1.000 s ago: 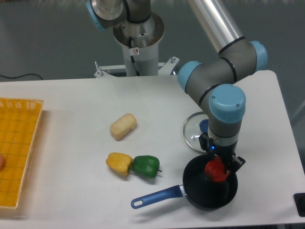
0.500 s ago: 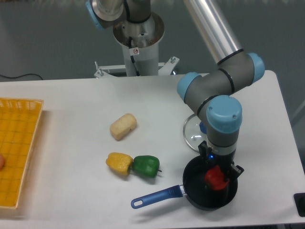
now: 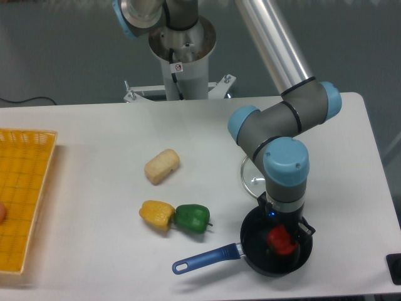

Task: Place the red pepper in the pot
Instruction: 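Open the gripper to release the red pepper into the pan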

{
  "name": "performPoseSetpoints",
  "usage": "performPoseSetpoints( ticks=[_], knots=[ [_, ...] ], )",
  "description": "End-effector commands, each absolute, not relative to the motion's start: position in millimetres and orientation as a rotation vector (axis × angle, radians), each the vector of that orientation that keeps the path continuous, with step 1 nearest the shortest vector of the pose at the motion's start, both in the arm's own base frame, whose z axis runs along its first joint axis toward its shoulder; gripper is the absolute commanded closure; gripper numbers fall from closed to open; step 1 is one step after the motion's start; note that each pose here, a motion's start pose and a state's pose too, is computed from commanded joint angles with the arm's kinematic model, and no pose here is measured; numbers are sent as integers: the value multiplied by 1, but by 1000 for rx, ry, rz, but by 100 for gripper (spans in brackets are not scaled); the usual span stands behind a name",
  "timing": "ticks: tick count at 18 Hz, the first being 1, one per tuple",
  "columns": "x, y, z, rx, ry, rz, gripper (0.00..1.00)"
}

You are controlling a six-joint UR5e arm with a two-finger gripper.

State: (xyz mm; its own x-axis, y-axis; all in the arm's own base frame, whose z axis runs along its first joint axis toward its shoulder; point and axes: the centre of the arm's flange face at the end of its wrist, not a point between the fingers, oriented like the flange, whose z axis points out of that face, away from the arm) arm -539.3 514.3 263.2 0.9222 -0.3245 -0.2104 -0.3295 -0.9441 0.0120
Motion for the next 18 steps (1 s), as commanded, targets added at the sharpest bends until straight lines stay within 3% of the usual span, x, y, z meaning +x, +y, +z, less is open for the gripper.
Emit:
performPoseSetpoints(
  ticks=[7,18],
  knots=[
    [-539,514,261,-3055,522,336,64],
    [-537,514,259,-3051,523,344,51]
  ],
)
